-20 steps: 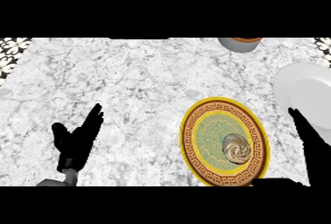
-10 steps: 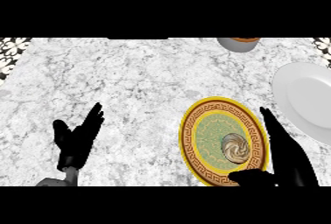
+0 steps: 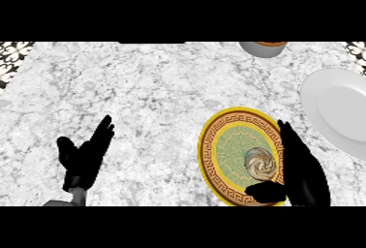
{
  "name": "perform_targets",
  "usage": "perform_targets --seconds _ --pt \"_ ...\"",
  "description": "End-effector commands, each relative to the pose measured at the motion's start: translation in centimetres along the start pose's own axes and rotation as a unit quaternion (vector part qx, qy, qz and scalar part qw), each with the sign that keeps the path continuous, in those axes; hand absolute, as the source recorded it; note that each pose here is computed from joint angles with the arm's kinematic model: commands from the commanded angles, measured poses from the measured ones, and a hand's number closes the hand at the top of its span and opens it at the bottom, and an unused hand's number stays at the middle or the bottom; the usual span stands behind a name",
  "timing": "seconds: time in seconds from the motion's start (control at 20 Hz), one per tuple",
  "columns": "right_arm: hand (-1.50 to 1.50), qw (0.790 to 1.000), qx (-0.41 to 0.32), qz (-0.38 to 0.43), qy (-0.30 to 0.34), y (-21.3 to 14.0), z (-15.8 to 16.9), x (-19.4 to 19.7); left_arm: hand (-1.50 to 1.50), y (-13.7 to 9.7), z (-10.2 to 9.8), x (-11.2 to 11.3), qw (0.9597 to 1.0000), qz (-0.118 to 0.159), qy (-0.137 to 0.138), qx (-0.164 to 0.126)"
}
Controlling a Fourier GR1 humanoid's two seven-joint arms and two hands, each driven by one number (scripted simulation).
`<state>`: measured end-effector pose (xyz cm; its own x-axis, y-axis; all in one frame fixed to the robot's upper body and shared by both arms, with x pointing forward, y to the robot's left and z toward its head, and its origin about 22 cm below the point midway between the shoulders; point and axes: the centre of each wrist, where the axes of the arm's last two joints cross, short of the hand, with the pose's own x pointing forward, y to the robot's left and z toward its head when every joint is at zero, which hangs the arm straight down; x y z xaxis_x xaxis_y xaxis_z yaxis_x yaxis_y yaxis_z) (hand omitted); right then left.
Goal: Pick the cupcake from the plate and place it in the plate
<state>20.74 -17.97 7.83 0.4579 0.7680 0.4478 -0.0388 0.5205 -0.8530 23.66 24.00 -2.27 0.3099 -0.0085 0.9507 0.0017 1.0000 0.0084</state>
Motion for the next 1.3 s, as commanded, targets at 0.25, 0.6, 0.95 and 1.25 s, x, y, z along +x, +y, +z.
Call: perform_targets --seconds 0.25,0.6,0.95,1.25 --pt "-1.5 0.999 0.017 0.016 0.023 -0.1 -0.9 -1.1 0.0 -0.6 -1.1 -0.7 0.9995 0.006 0.032 0.006" --pt "1.5 0.994 0.068 0.081 0.018 3.6 -3.4 0.4 0.0 0.5 -0.8 -1.0 0.9995 0.005 0.029 -0.009" --pt "1.5 0.994 0.045 0.102 -0.013 3.9 -3.0 -0.2 0.0 0.7 -1.1 -0.2 0.9995 -0.006 0.031 0.002" --pt "1.5 0.995 -0.004 0.101 -0.003 6.0 -4.6 3.6 0.0 0.5 -0.1 -1.9 0.9994 -0.004 0.033 -0.004"
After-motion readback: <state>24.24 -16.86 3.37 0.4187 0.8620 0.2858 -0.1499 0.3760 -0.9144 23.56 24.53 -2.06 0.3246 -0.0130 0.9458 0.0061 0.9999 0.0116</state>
